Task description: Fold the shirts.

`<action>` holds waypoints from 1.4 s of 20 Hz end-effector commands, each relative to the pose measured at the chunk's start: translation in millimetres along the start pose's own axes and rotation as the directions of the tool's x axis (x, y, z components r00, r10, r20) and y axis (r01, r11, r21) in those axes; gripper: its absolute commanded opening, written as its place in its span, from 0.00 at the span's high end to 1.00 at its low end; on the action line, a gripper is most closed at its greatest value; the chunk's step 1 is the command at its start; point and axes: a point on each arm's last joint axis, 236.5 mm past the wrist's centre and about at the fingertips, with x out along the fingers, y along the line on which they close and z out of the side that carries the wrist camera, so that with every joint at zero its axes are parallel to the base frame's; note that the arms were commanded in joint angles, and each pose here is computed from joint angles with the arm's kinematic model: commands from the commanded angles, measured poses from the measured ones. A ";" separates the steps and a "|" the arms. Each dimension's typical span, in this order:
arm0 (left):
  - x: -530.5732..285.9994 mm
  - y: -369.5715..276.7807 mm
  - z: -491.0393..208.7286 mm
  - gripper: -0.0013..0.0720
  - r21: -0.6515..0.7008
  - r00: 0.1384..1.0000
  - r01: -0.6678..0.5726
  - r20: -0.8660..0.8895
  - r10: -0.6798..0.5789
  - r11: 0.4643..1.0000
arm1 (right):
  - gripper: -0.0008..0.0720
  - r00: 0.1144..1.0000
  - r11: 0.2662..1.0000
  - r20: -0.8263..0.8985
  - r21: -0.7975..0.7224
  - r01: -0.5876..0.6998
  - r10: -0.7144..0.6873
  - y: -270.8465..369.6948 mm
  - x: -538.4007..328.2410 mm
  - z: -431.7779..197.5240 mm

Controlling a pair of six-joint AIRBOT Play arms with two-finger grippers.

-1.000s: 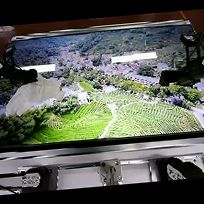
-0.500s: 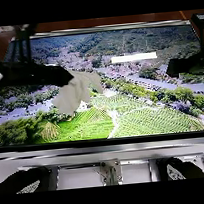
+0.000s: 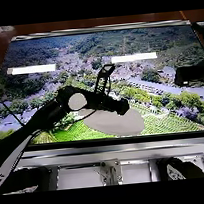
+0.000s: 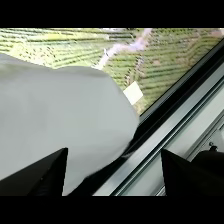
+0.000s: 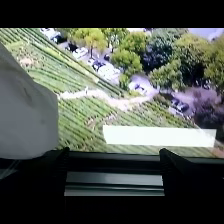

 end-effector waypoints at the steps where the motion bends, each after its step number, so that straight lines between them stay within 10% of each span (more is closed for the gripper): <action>1: -25.6 44.5 15.9 0.00 -0.044 0.999 -0.031 -0.044 0.029 0.999 | 0.06 0.999 0.999 -0.023 0.004 0.045 -0.045 -10.7 4.0 -4.7; 9: -128.8 239.5 -79.2 0.00 -0.388 0.952 -0.275 -0.237 0.193 0.879 | 0.06 0.913 0.895 -0.185 0.341 -0.288 0.364 1.3 109.1 -80.6; 12: -82.4 248.7 -130.2 0.00 -0.511 0.964 -0.212 -0.248 0.094 0.833 | 0.06 0.852 0.783 -0.123 0.476 -0.399 0.509 16.5 132.5 -95.1; 24: 27.7 231.7 -136.7 0.02 -0.659 0.992 -0.108 -0.124 0.034 0.744 | 0.06 0.811 0.727 -0.181 0.579 -0.369 0.556 49.3 198.8 -156.8; 26: 30.6 227.5 -131.7 0.71 -0.670 0.994 -0.092 -0.104 0.029 0.737 | 0.06 0.797 0.697 -0.147 0.593 -0.403 0.586 64.9 208.5 -158.7; 28: 29.4 221.4 -124.6 0.91 -0.649 0.996 -0.070 -0.092 0.013 0.758 | 0.06 0.796 0.716 -0.134 0.542 -0.439 0.590 85.4 218.7 -156.4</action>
